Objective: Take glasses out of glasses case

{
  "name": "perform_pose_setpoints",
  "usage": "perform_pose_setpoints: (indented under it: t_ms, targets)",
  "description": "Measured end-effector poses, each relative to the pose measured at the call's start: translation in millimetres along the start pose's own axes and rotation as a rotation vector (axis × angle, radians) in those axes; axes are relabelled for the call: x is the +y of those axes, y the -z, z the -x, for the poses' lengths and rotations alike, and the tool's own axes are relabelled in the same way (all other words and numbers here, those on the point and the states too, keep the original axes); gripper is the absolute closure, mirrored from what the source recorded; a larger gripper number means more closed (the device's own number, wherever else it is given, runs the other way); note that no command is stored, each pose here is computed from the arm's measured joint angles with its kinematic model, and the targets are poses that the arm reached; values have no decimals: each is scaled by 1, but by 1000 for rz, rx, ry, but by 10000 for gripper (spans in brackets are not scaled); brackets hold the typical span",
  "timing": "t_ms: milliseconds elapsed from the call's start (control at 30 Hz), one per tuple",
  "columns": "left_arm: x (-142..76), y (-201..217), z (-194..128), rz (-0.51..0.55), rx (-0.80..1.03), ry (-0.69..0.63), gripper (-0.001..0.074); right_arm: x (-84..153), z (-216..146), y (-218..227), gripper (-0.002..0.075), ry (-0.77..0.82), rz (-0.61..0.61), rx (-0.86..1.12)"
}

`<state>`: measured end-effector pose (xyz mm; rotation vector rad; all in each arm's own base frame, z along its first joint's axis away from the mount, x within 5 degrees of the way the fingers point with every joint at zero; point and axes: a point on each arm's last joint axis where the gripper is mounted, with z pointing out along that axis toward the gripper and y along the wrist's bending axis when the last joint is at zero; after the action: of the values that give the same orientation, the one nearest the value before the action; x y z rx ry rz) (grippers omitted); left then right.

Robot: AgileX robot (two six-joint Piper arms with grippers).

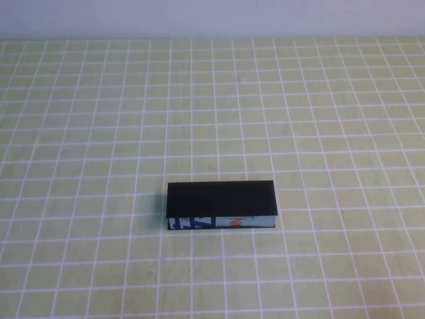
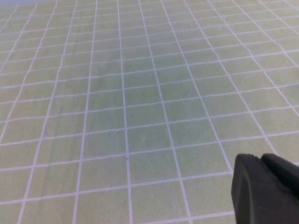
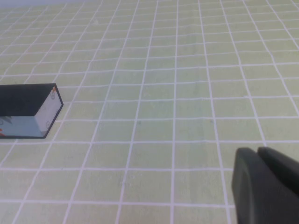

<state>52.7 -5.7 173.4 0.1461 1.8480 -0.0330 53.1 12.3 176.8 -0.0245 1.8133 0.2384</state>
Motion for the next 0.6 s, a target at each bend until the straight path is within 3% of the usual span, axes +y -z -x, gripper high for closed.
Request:
perform_pose_setpoints:
  t_ms: [600]
  targets:
    - [-1,0,1,-7,-13,23,739,0,0,0,743,0,0,0]
